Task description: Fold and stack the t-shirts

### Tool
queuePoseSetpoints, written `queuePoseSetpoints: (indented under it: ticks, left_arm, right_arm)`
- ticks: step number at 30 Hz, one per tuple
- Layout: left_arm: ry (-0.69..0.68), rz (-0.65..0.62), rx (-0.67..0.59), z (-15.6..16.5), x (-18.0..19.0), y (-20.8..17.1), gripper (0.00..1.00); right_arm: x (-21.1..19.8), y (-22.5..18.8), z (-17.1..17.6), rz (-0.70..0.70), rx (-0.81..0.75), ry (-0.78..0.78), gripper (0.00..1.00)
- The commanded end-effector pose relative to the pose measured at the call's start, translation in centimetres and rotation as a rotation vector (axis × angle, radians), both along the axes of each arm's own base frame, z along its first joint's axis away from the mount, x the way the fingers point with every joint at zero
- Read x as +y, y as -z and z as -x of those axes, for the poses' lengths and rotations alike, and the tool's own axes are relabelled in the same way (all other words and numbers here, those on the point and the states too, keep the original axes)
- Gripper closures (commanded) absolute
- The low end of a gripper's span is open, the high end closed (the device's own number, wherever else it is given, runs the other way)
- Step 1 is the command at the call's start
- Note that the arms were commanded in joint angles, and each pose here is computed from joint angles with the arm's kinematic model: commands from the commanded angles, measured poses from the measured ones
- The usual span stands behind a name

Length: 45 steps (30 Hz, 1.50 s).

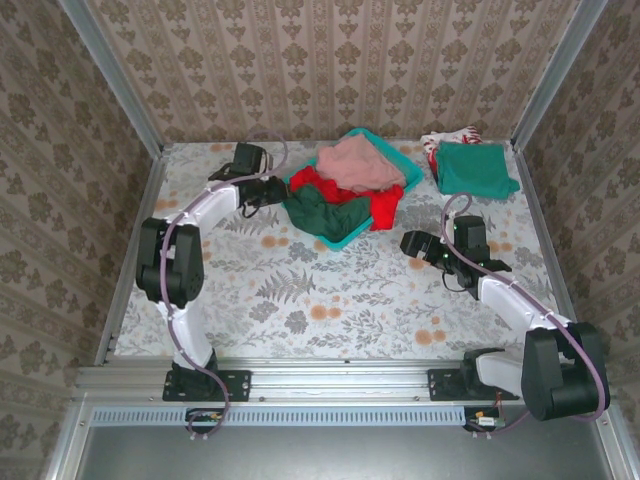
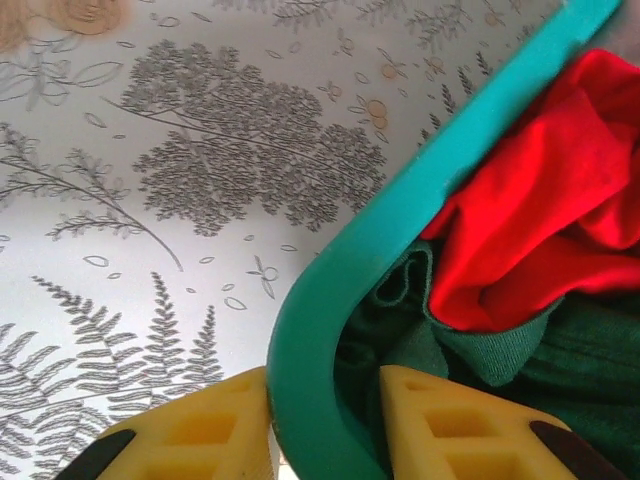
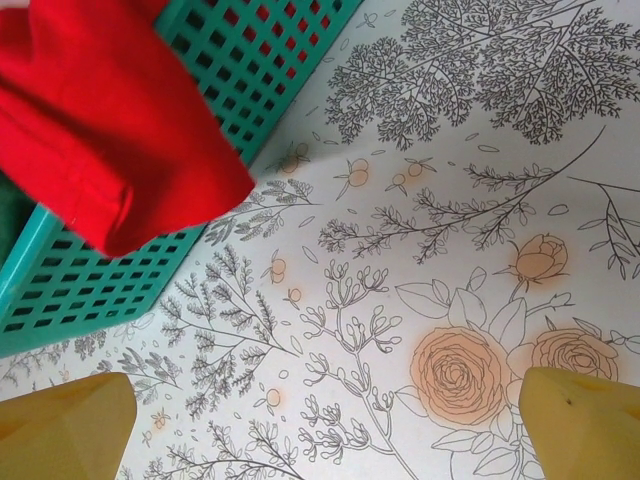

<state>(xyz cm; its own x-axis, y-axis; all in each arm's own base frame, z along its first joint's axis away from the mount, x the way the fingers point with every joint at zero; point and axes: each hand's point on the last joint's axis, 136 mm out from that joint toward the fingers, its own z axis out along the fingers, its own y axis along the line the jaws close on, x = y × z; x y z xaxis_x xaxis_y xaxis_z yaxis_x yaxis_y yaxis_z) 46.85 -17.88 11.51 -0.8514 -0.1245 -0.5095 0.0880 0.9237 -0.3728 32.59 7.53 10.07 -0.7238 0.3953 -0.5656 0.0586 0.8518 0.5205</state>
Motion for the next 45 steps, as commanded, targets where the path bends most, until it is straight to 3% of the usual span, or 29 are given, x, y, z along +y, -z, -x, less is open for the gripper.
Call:
queuePoseSetpoints:
  ticks: [1, 8, 18, 23, 36, 45]
  left_arm:
    - [-0.088, -0.053, 0.056, 1.6, 4.5, 0.7, 0.76]
    - [-0.257, -0.042, 0.088, 5.4, 12.3, 0.7, 1.0]
    - [-0.745, -0.041, 0.157, 12.7, 25.4, 2.1, 1.0]
    - [-0.944, 0.049, 0.154, 14.0, 28.9, 2.9, 1.0]
    - [-1.234, 0.115, 0.07, 11.7, 33.0, 3.5, 1.0]
    - [-1.299, 0.114, 0.035, 8.5, 35.3, 3.4, 1.0]
  right_arm:
    - [0.4, -0.2, 0.3, -0.005, -0.004, -0.024, 0.0]
    - [0.4, -0.4, 0.4, -0.008, -0.004, -0.017, 0.0]
    - [0.8, -0.6, 0.0, -0.039, -0.007, -0.007, 0.0]
    - [1.1, -0.4, -0.2, -0.038, 0.003, -0.016, 0.0]
    - [1.6, 0.8, -1.2, -0.027, 0.048, -0.044, 0.0]
    - [2.2, 1.6, -2.1, -0.021, 0.081, -0.074, 0.0]
